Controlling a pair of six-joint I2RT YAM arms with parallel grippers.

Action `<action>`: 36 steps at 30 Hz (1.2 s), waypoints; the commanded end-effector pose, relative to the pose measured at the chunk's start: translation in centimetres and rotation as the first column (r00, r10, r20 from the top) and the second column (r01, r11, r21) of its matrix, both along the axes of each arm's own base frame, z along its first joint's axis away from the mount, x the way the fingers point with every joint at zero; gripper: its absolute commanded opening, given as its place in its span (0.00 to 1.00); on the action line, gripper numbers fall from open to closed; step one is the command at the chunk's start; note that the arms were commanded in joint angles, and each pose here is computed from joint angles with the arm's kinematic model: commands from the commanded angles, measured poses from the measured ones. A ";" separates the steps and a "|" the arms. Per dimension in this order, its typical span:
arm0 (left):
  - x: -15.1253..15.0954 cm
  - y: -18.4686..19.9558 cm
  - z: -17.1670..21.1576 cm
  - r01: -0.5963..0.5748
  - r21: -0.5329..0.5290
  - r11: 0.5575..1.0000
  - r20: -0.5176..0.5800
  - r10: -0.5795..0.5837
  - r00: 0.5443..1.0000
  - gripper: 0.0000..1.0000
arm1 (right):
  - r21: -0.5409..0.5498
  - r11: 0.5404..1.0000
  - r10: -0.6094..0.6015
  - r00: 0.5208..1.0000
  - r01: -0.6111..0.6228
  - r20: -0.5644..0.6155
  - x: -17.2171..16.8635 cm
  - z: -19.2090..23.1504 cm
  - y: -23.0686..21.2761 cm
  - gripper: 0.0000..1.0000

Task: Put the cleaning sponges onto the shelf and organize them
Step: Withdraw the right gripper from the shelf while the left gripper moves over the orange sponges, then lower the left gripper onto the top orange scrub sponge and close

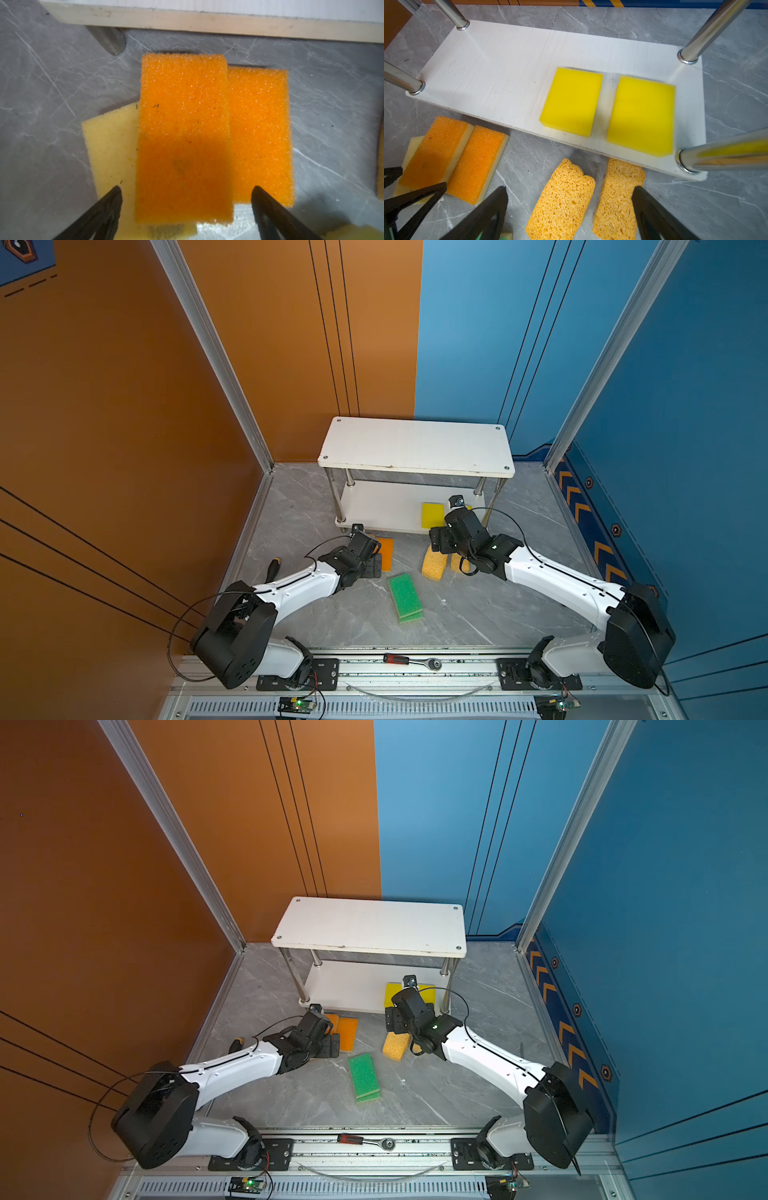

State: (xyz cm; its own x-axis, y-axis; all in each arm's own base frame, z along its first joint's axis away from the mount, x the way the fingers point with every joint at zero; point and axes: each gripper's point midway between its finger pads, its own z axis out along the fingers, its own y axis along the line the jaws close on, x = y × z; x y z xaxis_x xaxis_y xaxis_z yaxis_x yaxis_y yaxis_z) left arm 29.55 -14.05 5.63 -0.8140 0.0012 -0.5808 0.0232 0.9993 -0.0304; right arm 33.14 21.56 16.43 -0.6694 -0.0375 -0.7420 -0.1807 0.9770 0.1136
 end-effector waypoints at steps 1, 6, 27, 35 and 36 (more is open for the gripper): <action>0.4 0.2 0.6 -0.032 0.031 0.999 0.010 0.031 0.999 0.98 | 0.033 0.999 -0.001 1.000 0.001 -0.002 -0.4 0.2 -0.1 0.92; 0.4 0.2 0.6 -0.039 0.047 0.998 0.007 0.039 0.999 0.98 | 0.053 0.999 0.004 1.000 -0.003 -0.007 -0.5 -0.1 0.1 0.92; 1.1 -0.1 -0.1 -0.032 0.090 0.995 -0.011 0.033 0.999 0.96 | 0.067 0.998 -0.003 1.000 0.003 -0.001 -1.1 0.0 -0.4 0.92; 1.3 -0.3 -0.3 -0.024 0.094 0.995 -0.019 0.026 0.999 0.90 | 0.070 0.998 -0.002 1.000 0.002 -0.004 -1.1 -0.2 -0.3 0.92; 1.2 -0.3 -0.5 -0.022 0.097 0.995 -0.023 0.024 0.999 0.90 | 0.068 0.998 -0.002 1.000 0.002 -0.006 -1.1 -0.3 -0.3 0.92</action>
